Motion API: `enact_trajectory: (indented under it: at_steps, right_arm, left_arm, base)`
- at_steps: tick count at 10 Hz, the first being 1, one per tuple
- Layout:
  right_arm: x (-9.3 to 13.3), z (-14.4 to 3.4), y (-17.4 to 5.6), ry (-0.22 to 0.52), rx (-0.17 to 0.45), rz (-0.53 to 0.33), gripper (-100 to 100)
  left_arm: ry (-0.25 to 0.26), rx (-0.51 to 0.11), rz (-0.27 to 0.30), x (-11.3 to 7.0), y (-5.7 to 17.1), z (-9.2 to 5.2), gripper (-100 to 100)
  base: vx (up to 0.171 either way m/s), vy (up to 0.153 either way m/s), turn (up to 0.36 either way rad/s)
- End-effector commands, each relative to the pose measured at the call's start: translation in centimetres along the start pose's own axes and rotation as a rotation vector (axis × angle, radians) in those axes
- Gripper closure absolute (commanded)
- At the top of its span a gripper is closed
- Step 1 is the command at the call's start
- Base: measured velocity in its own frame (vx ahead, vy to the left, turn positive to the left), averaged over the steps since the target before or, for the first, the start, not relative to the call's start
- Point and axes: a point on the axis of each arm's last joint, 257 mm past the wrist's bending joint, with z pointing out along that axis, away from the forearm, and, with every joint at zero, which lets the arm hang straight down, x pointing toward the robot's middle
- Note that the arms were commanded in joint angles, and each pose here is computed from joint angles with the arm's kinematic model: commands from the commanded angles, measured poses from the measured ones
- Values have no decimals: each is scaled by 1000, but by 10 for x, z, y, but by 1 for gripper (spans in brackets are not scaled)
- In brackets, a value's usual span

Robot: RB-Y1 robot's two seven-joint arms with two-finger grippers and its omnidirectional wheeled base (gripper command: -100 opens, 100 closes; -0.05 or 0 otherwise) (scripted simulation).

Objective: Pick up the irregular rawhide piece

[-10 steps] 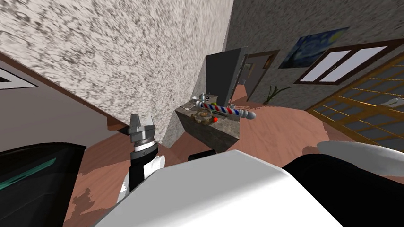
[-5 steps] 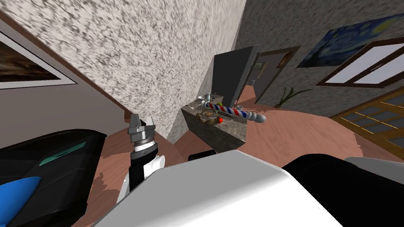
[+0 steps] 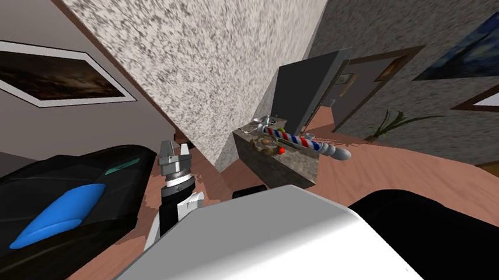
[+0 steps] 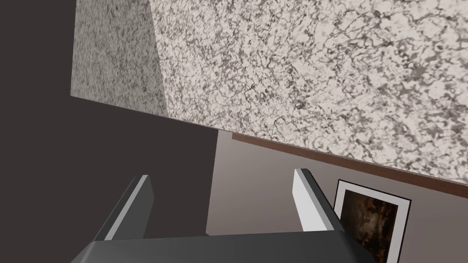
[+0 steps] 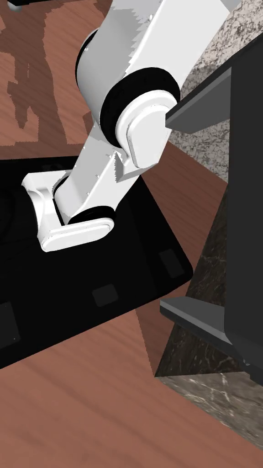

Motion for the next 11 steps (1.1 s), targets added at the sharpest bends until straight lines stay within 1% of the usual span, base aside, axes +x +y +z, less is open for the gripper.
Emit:
enact_trajectory:
  at_steps: [1, 2, 3, 4, 5, 6, 7, 8, 9, 10, 11]
  right_arm:
    - [11, -19, -33, 39, 69, -20, -100]
    - [12, -20, -34, 40, 73, -20, -100]
    - [24, -48, -68, 93, 141, -48, -100]
    - [24, -55, -77, 98, 160, -51, -100]
    - [24, -55, -77, 98, 160, -51, -100]
    - [32, -86, -110, 146, 234, -75, -100]
    - [31, -93, -116, 150, 248, -80, -100]
    - [34, -127, -147, 191, 319, -103, -100]
    - [32, -135, -153, 195, 334, -108, -100]
    - [31, -166, -175, 228, 391, -130, -100]
    - [28, -175, -181, 231, 408, -135, -100]
  left_arm:
    - [0, 0, 0, 0, 0, 0, 0]
    - [0, 0, 0, 0, 0, 0, 0]
    - [0, 0, 0, 0, 0, 0, 0]
    - [0, 0, 0, 0, 0, 0, 0]
    - [0, 0, 0, 0, 0, 0, 0]
    - [0, 0, 0, 0, 0, 0, 0]
    - [0, 0, 0, 0, 0, 0, 0]
    - [0, 0, 0, 0, 0, 0, 0]
    - [0, 0, 0, 0, 0, 0, 0]
    - [0, 0, 0, 0, 0, 0, 0]
    - [0, 0, 0, 0, 0, 0, 0]
  base:
    - [15, 35, 171]
    - [14, 12, -40]
    - [18, 46, 337]
    - [24, 32, 180]
    - [18, 9, -38]
    - [28, 50, 286]
    - [31, 40, 185]
    - [35, 52, 303]
    - [41, 41, 154]
    - [55, 67, 318]
    - [46, 44, 136]
